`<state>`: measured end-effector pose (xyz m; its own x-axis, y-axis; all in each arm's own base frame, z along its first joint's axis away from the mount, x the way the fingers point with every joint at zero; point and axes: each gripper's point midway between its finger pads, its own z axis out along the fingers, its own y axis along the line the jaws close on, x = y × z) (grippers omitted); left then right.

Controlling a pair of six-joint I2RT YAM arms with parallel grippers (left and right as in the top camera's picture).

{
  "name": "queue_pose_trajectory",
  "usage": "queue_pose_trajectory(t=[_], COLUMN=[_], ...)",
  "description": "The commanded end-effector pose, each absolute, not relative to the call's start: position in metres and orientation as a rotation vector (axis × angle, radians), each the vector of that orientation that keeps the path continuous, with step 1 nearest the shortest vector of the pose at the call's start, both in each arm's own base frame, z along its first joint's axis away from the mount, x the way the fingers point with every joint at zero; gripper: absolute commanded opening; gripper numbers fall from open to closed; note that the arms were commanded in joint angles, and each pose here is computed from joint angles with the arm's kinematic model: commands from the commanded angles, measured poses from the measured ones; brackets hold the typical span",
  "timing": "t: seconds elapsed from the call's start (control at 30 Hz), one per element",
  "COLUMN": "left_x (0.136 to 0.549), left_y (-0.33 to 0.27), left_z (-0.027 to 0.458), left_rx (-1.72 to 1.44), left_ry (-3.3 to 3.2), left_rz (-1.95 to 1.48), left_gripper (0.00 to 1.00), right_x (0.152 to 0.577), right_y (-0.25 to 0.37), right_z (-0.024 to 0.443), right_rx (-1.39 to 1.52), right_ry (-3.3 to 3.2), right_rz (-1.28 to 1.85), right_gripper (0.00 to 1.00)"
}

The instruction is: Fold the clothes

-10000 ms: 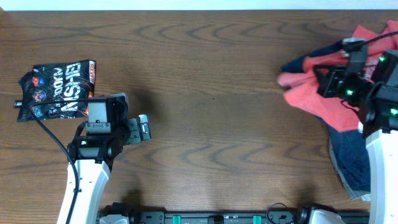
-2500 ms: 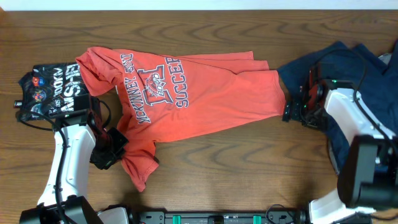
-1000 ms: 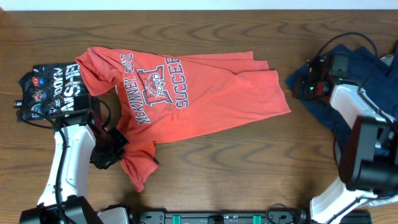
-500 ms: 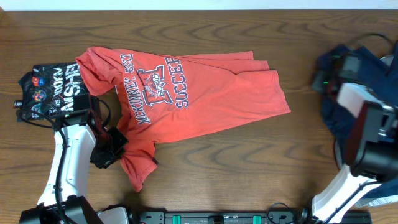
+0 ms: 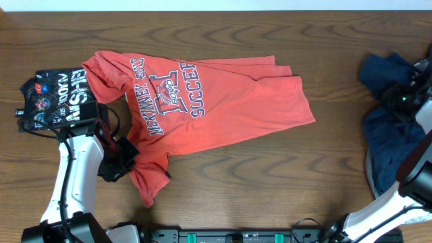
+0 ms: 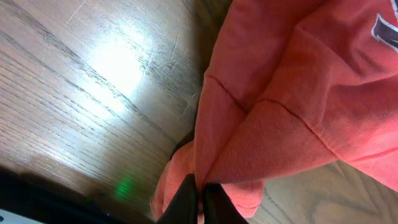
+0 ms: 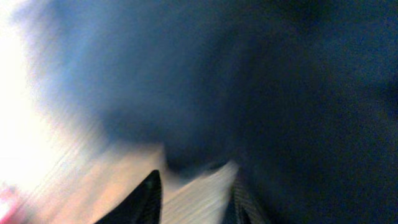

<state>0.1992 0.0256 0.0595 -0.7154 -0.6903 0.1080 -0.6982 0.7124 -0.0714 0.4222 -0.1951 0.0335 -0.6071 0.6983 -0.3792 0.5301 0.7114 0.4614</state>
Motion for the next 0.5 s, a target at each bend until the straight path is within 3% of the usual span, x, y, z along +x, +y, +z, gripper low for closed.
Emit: queue_pose_trajectory(t=[0.0, 0.13, 0.33, 0.47], left_x=[0.198, 0.198, 0.198, 0.198], left_y=[0.030, 0.030, 0.030, 0.030], left_z=[0.060, 0.060, 0.060, 0.060], left_rx=[1.149, 1.149, 1.149, 1.149], left_ry=[-2.849, -2.850, -2.851, -2.850], left_rz=[0.136, 0.135, 0.135, 0.135], left_gripper=[0.06, 0.06, 0.06, 0.07], right_x=[0.441, 0.417, 0.370, 0.349], right_y=[-0.128, -0.086, -0.041, -0.010], right_z=[0.103, 0.107, 0.074, 0.054], right_rx=[0.559, 0.532, 0.575, 0.535], right_ry=[2.319, 2.459, 2.752, 2.883], right_rz=[0.710, 0.739, 0.692, 0.653], right_gripper=[0.45, 0.54, 0.60, 0.70])
